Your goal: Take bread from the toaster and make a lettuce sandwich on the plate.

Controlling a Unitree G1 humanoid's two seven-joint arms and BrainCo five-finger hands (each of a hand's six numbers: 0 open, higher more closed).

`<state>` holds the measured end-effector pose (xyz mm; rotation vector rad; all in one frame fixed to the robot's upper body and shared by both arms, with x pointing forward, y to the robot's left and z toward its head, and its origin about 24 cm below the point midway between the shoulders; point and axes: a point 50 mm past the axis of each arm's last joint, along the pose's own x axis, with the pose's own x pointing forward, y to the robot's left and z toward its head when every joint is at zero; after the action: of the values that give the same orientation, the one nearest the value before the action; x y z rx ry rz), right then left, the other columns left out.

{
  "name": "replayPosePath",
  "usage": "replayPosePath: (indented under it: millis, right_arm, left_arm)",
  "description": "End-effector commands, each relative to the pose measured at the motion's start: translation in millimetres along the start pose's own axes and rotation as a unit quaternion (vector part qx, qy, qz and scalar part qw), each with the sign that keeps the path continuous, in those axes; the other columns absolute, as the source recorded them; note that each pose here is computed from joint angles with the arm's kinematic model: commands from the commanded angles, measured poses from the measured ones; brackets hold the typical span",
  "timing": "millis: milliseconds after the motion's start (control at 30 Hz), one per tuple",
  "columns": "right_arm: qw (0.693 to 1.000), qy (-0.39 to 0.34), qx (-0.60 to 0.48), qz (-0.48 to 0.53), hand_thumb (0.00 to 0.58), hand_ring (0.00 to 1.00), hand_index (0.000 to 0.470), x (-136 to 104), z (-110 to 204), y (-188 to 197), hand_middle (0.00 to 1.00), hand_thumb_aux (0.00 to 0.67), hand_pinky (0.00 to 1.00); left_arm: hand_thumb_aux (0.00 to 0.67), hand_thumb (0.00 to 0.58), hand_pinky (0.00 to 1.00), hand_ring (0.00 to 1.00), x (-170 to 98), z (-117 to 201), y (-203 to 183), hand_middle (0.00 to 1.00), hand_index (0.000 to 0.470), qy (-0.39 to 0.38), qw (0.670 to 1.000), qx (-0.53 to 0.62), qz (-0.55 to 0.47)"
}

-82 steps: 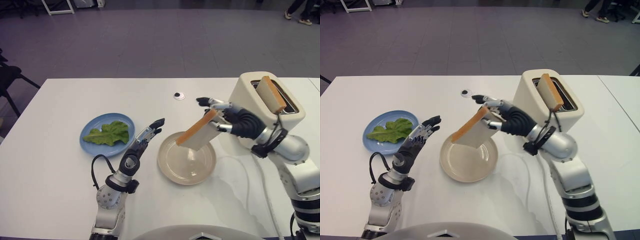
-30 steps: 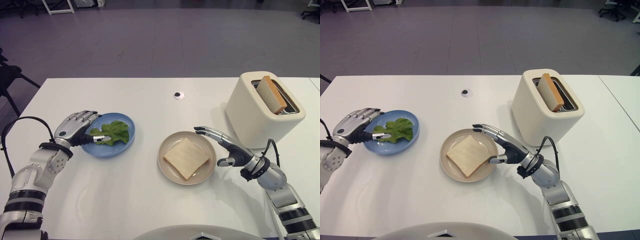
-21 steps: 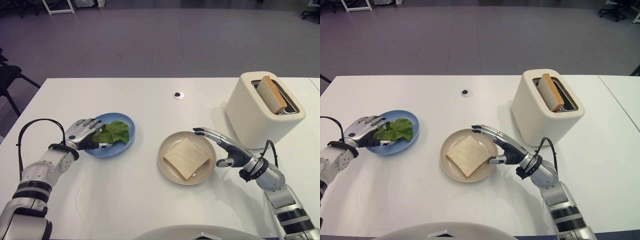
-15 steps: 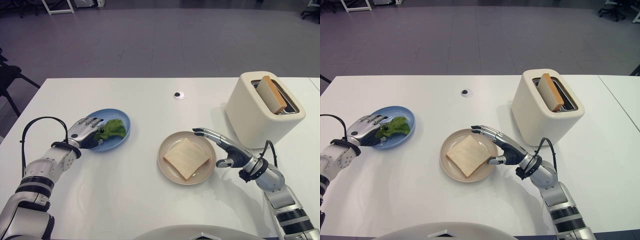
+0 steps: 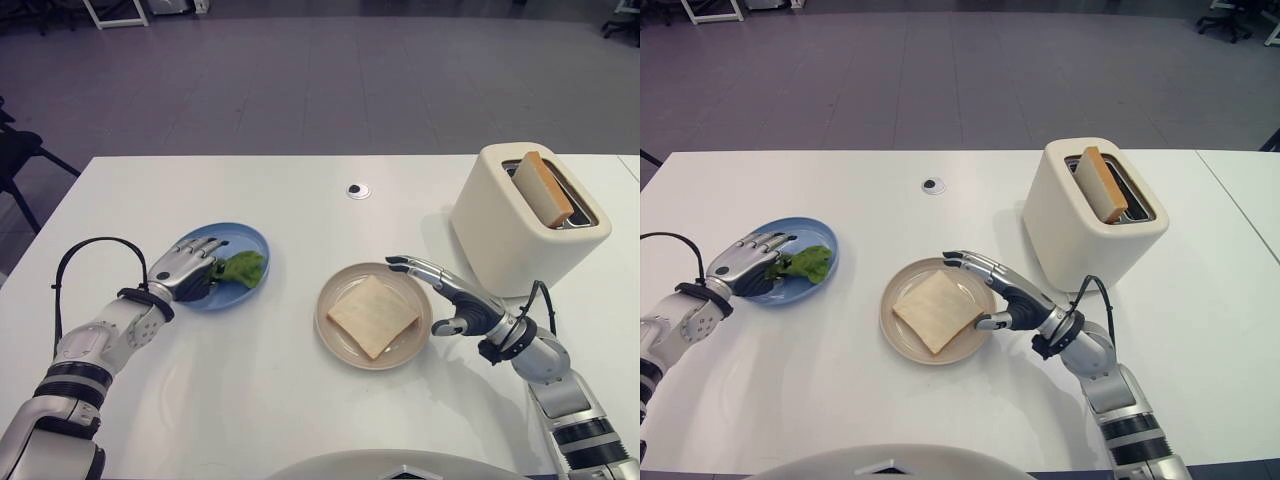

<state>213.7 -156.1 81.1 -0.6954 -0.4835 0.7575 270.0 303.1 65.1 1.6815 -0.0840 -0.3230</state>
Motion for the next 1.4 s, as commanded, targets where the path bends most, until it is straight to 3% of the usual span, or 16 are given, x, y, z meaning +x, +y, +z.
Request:
replayPosePath:
  millis: [33,233,400,567,733,900,1400]
  right_arm:
    - [1.000,0.004,-0.009,-0.002,0.000,0.00,0.000,0.5,-1.2,-2.4,0.00,0.000,0.00]
    - [1.000,0.005,-0.012,-0.007,0.000,0.00,0.000,2.0,-2.2,-3.0,0.00,0.000,0.00]
    - [0.998,0.027,-0.021,-0.048,0.000,0.00,0.000,2.1,-9.8,-15.6,0.00,0.000,0.00]
    - [0.988,0.065,-0.022,-0.137,0.000,0.00,0.000,-4.2,-21.2,-43.7,0.00,0.000,0.00]
    - [0.984,0.071,-0.024,-0.158,0.000,0.00,0.000,-5.6,-22.8,-51.2,0.00,0.000,0.00]
    - [0.986,0.068,-0.022,-0.153,0.000,0.00,0.000,-3.4,-21.3,-47.8,0.00,0.000,0.00]
    - [0.987,0.067,-0.023,-0.141,0.000,0.00,0.000,-2.8,-20.6,-43.9,0.00,0.000,0.00]
  left_arm:
    - [0.670,0.580,0.00,0.00,-8.5,-10.7,22.2,0.00,0.470,0.014,1.000,0.014,0.024]
    - [0.670,0.580,0.00,0.00,-9.2,10.7,68.6,0.00,0.470,-0.023,0.992,-0.048,0.118]
    - [0.670,0.580,0.00,0.00,-3.1,70.6,89.9,0.00,0.470,-0.125,0.967,-0.149,0.167]
    - [0.670,0.580,0.00,0.00,9.3,159.7,71.5,0.00,0.470,-0.246,0.946,-0.173,0.124]
    - [0.670,0.580,0.00,0.00,17.7,208.2,43.6,0.00,0.470,-0.295,0.944,-0.109,0.097]
    - [0.670,0.580,0.00,0.00,14.4,219.8,22.7,0.00,0.470,-0.321,0.944,-0.059,0.054]
    - [0.670,0.580,0.00,0.00,20.0,212.4,31.0,0.00,0.470,-0.300,0.949,-0.011,0.096]
